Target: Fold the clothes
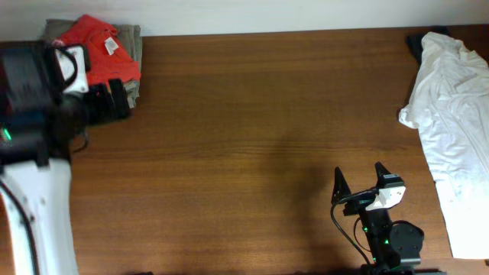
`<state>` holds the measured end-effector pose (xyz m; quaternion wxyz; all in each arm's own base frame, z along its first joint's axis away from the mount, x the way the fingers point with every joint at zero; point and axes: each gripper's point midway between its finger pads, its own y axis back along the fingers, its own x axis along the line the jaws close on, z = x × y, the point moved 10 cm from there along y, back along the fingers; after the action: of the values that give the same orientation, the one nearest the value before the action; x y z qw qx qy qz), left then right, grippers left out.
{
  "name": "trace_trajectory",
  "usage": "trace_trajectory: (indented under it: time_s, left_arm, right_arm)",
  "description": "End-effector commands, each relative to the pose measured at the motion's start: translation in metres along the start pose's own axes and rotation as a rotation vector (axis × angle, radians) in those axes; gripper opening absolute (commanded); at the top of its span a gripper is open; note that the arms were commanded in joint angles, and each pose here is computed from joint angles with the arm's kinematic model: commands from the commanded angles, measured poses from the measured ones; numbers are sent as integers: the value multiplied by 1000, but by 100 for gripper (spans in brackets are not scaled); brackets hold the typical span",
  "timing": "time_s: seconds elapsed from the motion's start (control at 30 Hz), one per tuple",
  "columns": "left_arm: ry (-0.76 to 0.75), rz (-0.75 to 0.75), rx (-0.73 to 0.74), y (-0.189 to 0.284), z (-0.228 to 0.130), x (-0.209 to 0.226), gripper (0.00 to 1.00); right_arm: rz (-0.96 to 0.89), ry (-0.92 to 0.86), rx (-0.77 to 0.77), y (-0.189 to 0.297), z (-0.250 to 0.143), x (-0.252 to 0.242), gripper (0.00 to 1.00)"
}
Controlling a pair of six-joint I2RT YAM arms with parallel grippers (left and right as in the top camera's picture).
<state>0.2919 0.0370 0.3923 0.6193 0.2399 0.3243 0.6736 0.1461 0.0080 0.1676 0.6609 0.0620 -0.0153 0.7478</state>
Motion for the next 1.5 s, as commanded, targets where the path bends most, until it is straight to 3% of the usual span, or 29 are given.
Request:
trace_trajectory:
  time_s: [0.0, 0.1, 0.17, 0.27, 0.37, 0.5, 0.63, 1.47]
  left_arm:
    - [-13, -20, -108, -6, -59, 1, 99]
    - [-32, -46, -300, -22, -129, 3, 99]
    - [-65, -83, -553, -30, -170, 3, 99]
    - [-100, -112, -784, -39, -207, 1, 99]
    - [-114, -126, -899, -52, -235, -1, 99]
    - [-77, -54, -878, -53, -250, 5, 99]
    - [-71, -32, -744, -68, -264, 8, 99]
    - [-71, -32, -744, -68, -264, 8, 99]
  right_arm:
    - [-1, -6, 3, 0, -2, -1, 99]
    - [-1, -6, 3, 0, -2, -1, 99]
    - [-1, -6, 3, 0, -2, -1, 99]
    - [-1, -6, 3, 0, -2, -1, 99]
    - [-1, -6, 3, 0, -2, -1, 99]
    - [-1, -6, 3, 0, -2, -1, 99]
    - [-1, -6, 3, 0, -2, -1, 99]
    - [-1, -6, 3, 0, -2, -1, 99]
